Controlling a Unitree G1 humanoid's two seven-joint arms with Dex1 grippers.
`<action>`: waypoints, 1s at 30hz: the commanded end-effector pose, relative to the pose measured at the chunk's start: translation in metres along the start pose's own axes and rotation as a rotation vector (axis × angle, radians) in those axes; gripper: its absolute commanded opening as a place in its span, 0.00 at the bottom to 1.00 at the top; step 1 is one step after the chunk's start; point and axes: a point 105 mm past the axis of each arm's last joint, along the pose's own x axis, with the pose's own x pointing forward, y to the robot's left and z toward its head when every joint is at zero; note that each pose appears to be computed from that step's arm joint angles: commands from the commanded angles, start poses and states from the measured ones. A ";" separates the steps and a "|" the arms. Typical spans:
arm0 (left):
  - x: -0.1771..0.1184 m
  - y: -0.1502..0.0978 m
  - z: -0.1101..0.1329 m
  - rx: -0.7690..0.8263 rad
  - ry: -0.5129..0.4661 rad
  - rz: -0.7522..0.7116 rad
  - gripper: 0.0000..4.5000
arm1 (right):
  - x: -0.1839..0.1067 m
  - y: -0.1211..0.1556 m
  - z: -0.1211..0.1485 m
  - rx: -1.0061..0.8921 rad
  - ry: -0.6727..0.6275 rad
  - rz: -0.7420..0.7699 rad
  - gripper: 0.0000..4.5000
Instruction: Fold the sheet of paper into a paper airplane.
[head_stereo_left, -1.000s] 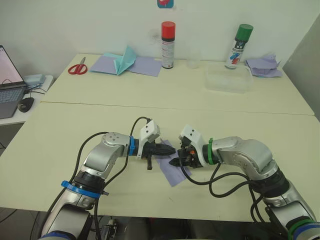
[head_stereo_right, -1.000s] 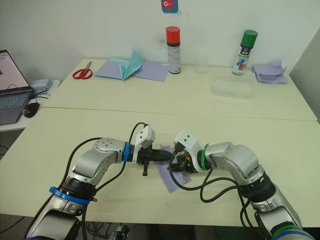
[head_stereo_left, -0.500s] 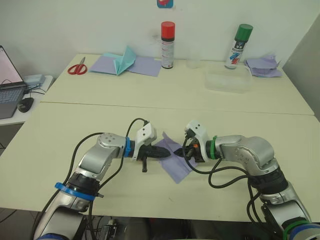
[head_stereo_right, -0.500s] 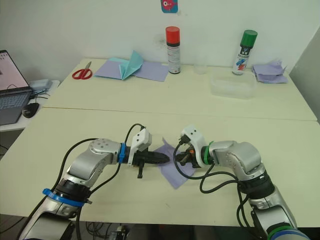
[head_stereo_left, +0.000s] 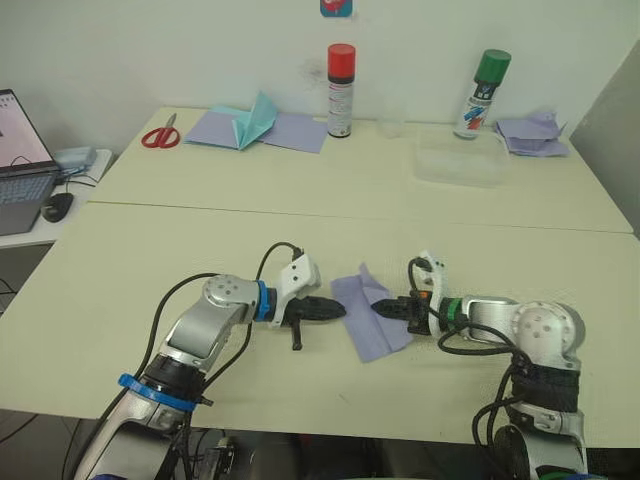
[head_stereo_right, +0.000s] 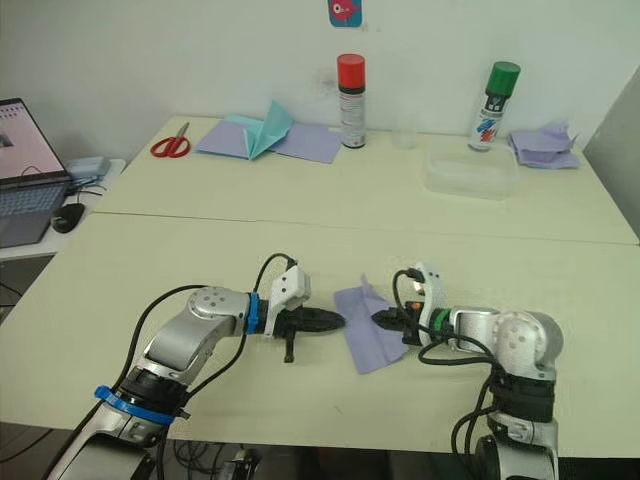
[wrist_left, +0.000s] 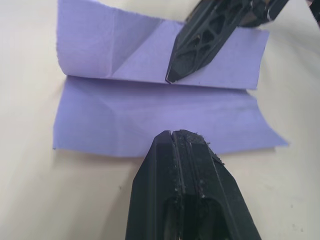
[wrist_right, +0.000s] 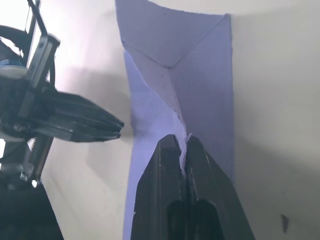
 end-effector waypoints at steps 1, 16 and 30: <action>0.001 0.000 0.022 0.061 -0.043 0.005 0.00 | -0.002 0.012 0.004 0.085 -0.083 0.039 0.01; 0.020 0.000 -0.004 0.090 0.055 0.037 0.00 | -0.009 0.037 -0.003 0.438 -0.166 -0.066 0.01; 0.016 -0.004 -0.050 0.130 0.271 0.013 0.00 | -0.019 0.021 -0.007 0.199 -0.045 -0.110 0.01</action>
